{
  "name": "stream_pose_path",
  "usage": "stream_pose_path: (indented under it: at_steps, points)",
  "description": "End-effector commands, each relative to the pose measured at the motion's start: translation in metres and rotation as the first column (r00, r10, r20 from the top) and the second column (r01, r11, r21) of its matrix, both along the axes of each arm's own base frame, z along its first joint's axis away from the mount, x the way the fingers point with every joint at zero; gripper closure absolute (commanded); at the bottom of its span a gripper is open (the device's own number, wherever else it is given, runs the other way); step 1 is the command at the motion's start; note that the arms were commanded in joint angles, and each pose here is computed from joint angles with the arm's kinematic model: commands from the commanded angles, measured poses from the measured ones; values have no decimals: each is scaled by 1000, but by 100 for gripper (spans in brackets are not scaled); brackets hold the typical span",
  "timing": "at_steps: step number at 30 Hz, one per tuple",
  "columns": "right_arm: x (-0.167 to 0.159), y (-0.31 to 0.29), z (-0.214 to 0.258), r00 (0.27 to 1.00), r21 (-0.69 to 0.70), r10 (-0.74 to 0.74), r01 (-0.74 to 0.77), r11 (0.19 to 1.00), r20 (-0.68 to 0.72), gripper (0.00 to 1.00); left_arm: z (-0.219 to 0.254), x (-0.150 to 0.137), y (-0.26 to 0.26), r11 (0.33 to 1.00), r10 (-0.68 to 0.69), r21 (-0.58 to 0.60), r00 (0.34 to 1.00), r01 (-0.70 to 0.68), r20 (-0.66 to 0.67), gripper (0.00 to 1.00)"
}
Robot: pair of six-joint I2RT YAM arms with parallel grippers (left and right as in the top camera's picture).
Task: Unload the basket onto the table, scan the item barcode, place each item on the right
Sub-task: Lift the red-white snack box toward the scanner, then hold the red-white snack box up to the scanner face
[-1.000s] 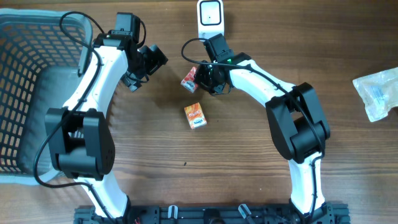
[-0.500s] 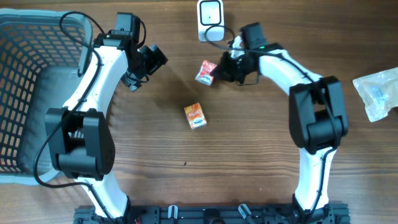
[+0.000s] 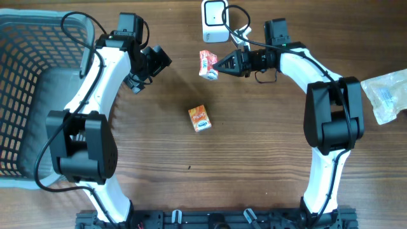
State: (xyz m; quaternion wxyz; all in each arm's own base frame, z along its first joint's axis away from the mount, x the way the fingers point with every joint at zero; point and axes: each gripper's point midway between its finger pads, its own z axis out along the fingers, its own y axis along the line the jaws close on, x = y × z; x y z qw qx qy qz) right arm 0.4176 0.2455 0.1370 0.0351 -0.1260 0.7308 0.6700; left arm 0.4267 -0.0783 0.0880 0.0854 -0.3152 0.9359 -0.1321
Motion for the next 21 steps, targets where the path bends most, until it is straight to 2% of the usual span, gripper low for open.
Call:
stream_pose_path:
  at_steps: [1,3,5,9,10,13,14,16,18,20,21]
  points:
    - [0,0,-14,995,-30,-18,15,999,-95,95,0,0,2,1000,24,1,1000,-24,-4,0]
    - [13,-4,-39,978,-191,-132,101,976,-158,95,0,0,2,1000,24,1,1000,-24,-5,0]
    - [27,-12,-58,957,-337,-249,189,922,-146,95,0,0,2,1000,24,1,1000,-24,-4,0]
    - [63,-35,-41,903,-516,-420,403,756,91,95,0,0,2,1000,24,1,1000,-24,-5,0]
    - [77,-46,-29,866,-548,-465,484,682,186,95,0,0,2,1000,24,1,1000,-24,-4,0]
    - [121,-96,8,638,-581,-577,750,316,511,95,0,0,2,1000,24,1,1000,-24,-5,0]
    - [134,-108,24,537,-537,-563,823,186,628,95,0,0,2,1000,24,1,1000,-24,-4,0]
    - [149,-105,49,417,-425,-396,902,72,818,95,0,0,2,1000,24,1,1000,-24,-4,0]
    - [158,-97,65,324,-330,-204,944,4,924,95,0,0,2,1000,24,1,1000,-24,-4,0]
    - [163,-87,77,263,-265,-84,964,-7,961,95,0,0,2,1000,24,1,1000,-24,-5,0]
    - [167,-75,84,219,-220,20,976,12,975,95,0,0,2,1000,24,1,1000,-24,-4,0]
